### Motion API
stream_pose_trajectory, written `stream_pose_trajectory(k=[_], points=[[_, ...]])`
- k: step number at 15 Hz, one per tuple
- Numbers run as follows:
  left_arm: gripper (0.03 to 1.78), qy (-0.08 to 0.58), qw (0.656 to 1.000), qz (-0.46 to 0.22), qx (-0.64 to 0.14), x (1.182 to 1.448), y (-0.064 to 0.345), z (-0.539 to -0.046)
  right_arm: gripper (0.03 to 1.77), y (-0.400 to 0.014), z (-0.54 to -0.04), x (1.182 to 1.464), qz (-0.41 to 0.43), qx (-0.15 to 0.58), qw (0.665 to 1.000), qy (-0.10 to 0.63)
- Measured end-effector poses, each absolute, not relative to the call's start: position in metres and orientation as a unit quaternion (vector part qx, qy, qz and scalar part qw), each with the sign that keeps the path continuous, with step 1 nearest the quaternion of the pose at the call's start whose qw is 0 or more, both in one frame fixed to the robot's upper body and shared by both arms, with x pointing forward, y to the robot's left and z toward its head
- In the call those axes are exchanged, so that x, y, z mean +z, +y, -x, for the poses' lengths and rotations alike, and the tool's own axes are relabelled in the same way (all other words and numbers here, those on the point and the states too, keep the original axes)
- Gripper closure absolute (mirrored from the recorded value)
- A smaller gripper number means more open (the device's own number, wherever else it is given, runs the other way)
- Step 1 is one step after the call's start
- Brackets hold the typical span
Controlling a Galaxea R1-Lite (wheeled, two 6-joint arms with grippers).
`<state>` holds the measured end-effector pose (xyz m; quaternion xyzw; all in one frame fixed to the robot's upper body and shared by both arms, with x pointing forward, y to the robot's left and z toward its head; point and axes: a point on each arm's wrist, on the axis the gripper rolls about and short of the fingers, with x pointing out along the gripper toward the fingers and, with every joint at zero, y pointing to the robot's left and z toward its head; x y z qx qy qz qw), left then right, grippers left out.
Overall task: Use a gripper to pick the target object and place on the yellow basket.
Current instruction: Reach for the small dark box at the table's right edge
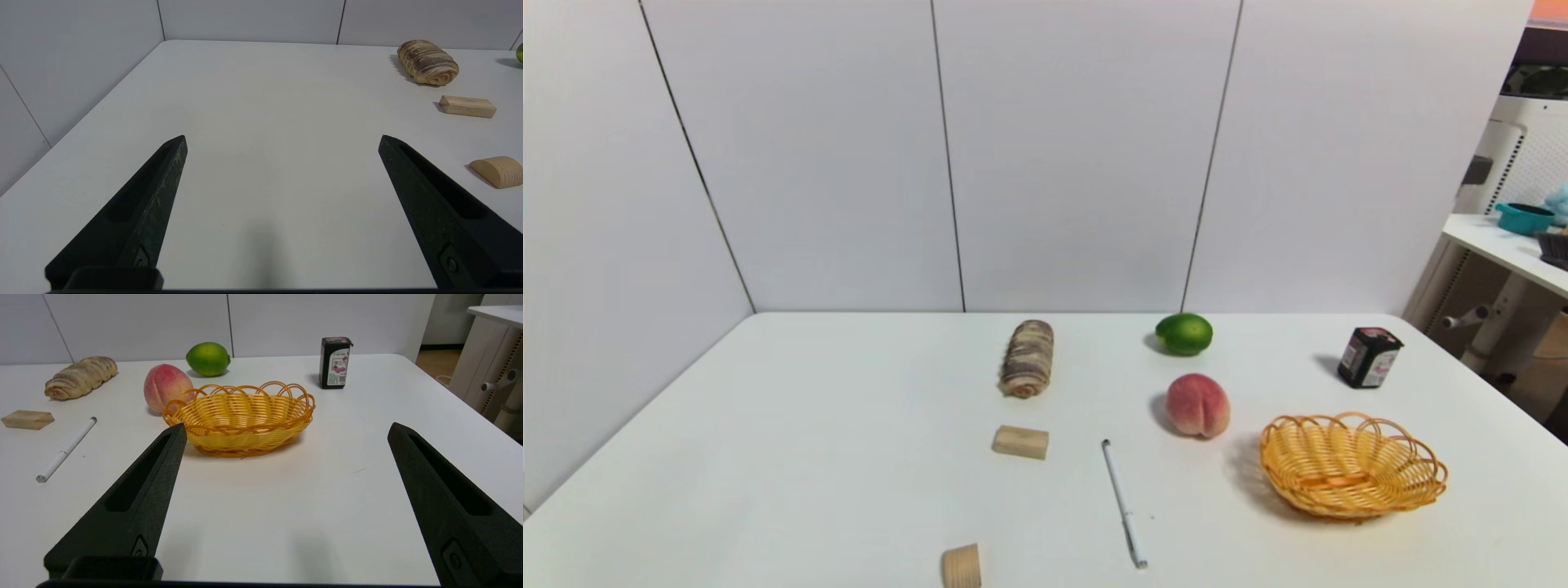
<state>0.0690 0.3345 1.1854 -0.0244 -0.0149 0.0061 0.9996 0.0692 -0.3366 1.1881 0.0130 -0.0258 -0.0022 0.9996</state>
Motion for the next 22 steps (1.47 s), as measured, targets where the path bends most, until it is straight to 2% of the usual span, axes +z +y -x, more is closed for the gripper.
stream_pose_trajectory(k=[3,5,8,10,13,15,18,22], points=[[0.12,-0.015,1.0,0.025,0.006,1.185,0.334,-0.069,0.1,-0.336,-0.072,1.192,-0.012,0.0,1.0,-0.008],[0.12,-0.015,1.0,0.025,0.006,1.185,0.334,-0.069,0.1,-0.336,-0.074,1.213,-0.012,0.003,1.0,-0.008],[0.12,-0.015,1.0,0.025,0.006,1.185,0.334,-0.069,0.1,-0.336,-0.082,1.269,-0.013,0.0,1.0,-0.021],[0.12,-0.015,1.0,0.025,0.006,1.185,0.334,-0.069,0.1,-0.337,-0.095,1.317,-0.016,-0.008,0.999,-0.034],[0.12,-0.015,1.0,0.025,0.006,1.185,0.334,-0.069,0.1,-0.338,-0.133,1.385,-0.017,-0.028,0.999,-0.043],[0.12,-0.015,1.0,0.025,0.006,1.185,0.334,-0.069,0.1,-0.341,-0.171,1.417,-0.017,-0.045,0.998,-0.034],[0.12,-0.015,1.0,0.025,0.006,1.185,0.334,-0.069,0.1,-0.352,-0.241,1.436,-0.015,-0.071,0.997,0.006],[0.12,-0.015,1.0,0.025,0.006,1.185,0.334,-0.069,0.1,-0.376,-0.335,1.426,-0.016,-0.1,0.992,0.072]])
